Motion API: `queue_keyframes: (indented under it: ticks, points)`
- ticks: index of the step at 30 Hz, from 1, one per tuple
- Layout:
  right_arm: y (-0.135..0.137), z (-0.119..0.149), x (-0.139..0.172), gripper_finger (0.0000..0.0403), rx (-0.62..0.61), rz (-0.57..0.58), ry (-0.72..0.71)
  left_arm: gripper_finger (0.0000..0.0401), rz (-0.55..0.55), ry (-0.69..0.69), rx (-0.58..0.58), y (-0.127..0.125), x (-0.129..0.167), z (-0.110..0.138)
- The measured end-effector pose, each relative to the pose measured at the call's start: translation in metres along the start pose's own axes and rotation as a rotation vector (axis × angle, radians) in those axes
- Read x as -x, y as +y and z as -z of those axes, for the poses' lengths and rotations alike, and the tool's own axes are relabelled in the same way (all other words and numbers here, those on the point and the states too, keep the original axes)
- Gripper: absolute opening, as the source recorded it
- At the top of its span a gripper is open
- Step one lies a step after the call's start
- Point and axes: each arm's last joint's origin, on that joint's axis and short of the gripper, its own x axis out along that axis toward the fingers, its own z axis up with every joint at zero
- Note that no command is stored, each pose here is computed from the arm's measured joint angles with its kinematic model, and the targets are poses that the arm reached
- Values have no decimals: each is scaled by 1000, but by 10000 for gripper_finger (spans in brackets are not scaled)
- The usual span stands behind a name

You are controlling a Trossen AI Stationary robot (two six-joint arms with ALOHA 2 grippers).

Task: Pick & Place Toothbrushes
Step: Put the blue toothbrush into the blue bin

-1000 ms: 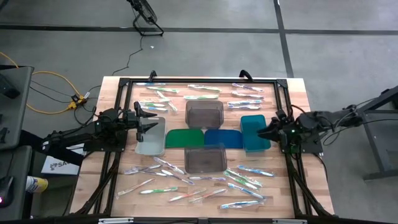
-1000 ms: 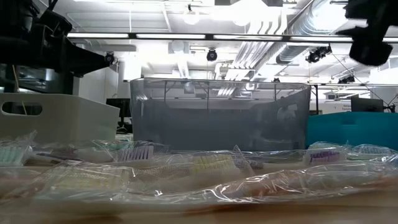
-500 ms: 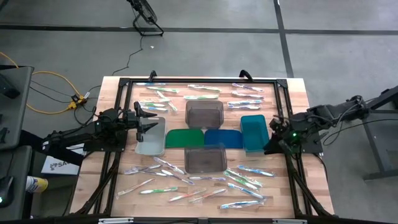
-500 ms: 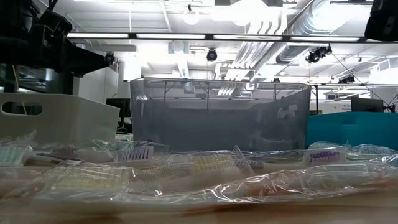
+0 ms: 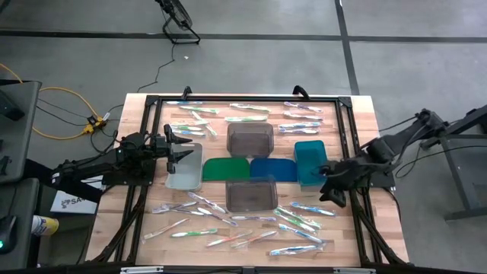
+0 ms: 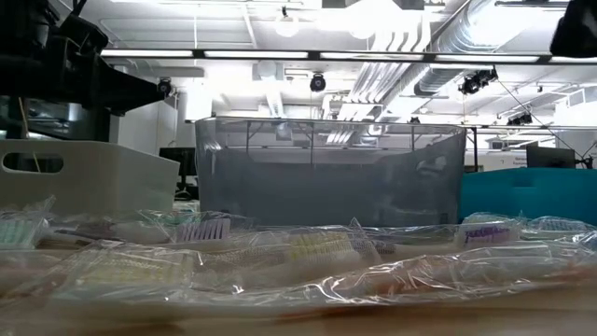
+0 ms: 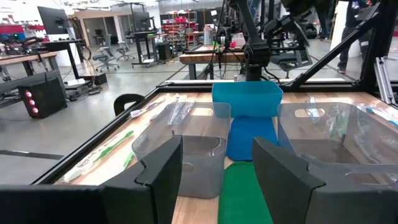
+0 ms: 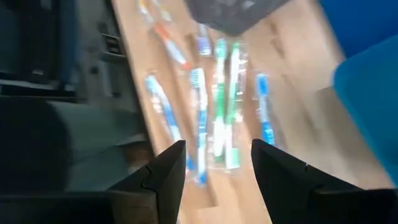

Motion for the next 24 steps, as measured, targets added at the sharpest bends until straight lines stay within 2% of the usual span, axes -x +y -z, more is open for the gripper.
queue_keyframes:
  ticks: [6,12,19,24]
  points:
    - [1,-5,-11,176,74,177,22,187,0,0,0,0,0,0]
    - [-5,-2,-26,176,73,332,126,187,0,-1,0,0,0,0]
    - [-1,4,-46,176,138,454,149,187,0,-1,0,0,0,0]
    - [4,10,-64,176,161,494,207,187,0,0,0,0,0,0]
